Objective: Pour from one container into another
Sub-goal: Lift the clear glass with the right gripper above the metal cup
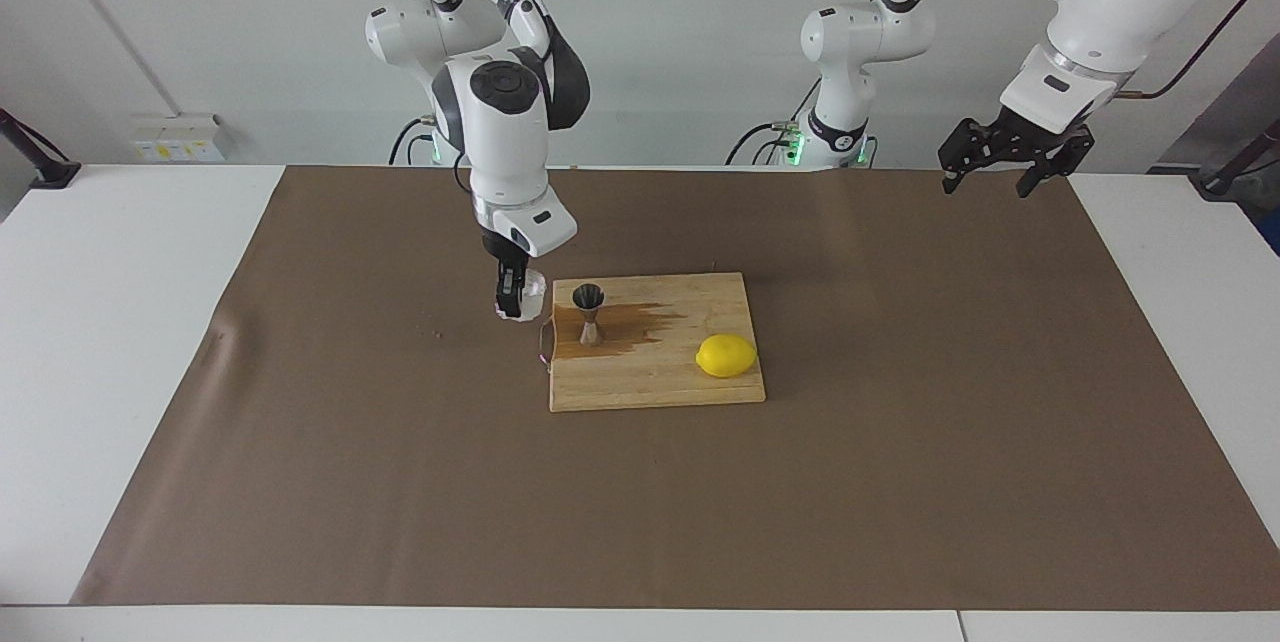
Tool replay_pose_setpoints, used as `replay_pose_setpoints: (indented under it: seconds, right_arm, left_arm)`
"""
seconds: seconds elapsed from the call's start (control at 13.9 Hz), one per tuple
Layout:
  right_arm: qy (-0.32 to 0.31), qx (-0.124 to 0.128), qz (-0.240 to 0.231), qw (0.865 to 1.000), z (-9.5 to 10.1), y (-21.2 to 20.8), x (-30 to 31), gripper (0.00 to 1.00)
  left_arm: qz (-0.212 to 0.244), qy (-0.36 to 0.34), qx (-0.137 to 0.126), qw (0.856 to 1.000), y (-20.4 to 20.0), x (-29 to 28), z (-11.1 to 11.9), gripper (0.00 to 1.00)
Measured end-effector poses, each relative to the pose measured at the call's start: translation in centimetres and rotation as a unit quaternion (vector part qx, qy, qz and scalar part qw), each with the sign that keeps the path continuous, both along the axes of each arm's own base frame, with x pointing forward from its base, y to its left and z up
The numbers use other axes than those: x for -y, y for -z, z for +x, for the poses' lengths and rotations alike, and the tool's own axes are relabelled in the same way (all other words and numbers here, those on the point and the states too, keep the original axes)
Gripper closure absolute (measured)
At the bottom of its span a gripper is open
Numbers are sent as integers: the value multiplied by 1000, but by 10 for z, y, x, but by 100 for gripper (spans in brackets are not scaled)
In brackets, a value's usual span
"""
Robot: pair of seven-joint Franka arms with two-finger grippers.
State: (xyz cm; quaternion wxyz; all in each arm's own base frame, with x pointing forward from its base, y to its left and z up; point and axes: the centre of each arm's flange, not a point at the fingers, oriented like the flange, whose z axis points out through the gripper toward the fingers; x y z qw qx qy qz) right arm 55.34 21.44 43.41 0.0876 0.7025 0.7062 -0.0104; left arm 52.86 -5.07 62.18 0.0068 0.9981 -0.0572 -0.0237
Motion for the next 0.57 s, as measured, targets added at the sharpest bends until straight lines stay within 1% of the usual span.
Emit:
replay_pose_setpoints:
  seconds: [0.22,0.43,0.57]
  right_arm:
    - [-31,9,-32,999,-6,6,-21,50]
    - [-55,26,-69,996,-7,3,-31,50]
    - [-63,31,-80,994,-7,0,-33,50]
  left_arm:
    - [0,0,0,1000,0,0,0,0]
    - [0,0,0,1000,0,0,0,0]
    - [0,0,0,1000,0,0,0,0]
